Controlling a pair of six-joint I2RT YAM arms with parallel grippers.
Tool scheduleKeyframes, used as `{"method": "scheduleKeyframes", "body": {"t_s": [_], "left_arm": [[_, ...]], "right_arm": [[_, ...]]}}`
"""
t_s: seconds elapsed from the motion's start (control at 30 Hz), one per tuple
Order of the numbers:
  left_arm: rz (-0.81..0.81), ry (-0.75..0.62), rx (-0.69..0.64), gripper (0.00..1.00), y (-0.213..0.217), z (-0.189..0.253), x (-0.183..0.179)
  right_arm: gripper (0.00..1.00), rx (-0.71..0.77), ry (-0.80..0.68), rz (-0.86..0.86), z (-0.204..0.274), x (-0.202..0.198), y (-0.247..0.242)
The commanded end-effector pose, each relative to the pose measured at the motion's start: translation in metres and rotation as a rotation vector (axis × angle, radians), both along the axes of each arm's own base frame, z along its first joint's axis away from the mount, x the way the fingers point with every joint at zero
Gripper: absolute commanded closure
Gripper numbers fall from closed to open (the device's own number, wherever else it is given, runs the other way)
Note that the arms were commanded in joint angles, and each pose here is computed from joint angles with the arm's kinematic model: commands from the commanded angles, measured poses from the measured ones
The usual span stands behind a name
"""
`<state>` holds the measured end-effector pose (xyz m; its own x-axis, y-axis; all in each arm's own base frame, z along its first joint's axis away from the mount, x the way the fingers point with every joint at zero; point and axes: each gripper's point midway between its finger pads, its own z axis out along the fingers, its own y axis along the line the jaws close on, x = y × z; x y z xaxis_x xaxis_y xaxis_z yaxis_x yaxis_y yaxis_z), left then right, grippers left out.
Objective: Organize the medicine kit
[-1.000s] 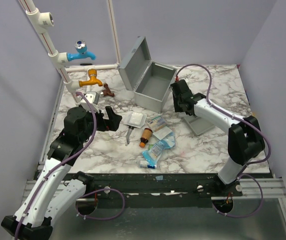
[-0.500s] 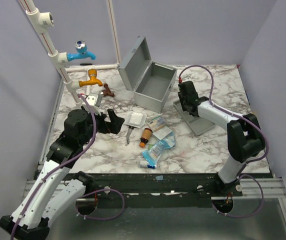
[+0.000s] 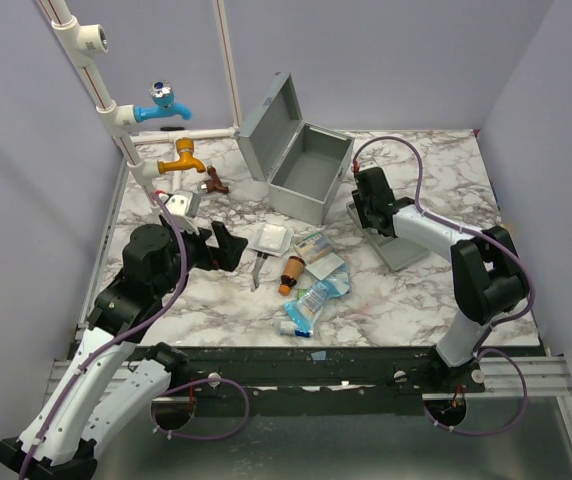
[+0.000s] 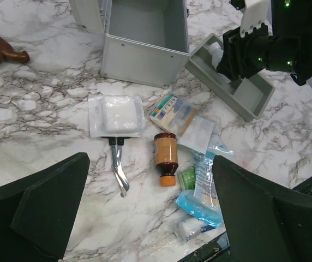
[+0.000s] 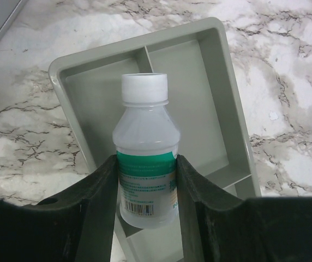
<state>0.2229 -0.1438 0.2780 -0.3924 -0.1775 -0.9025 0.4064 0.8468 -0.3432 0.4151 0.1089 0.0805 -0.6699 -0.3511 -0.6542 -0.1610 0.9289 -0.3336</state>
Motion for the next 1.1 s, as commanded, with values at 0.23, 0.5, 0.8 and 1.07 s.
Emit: {"method": "scheduleKeyframes", "body": {"t_s": [0.23,0.5,0.8,1.07], "left_arm": [[0.018,-0.006,0.020,0.01,0.006,-0.003,-0.003],[0.025,-0.013,0.023,0.01,0.007,-0.002,-0.003],[0.026,-0.012,0.025,0.02,0.008,-0.002,-0.003],[0.031,-0.003,0.032,0.02,0.008,-0.005,-0.002]], "right_arm": [[0.87,0.034,0.066,-0.029,-0.028,-0.008,0.005],[0.68,0.044,0.076,-0.071,-0.024,-0.007,0.005],[0.57,0.134,0.040,-0.030,0.007,-0.010,0.018],[0.46,0.161,0.010,-0.021,0.033,-0.017,0.021]]}}
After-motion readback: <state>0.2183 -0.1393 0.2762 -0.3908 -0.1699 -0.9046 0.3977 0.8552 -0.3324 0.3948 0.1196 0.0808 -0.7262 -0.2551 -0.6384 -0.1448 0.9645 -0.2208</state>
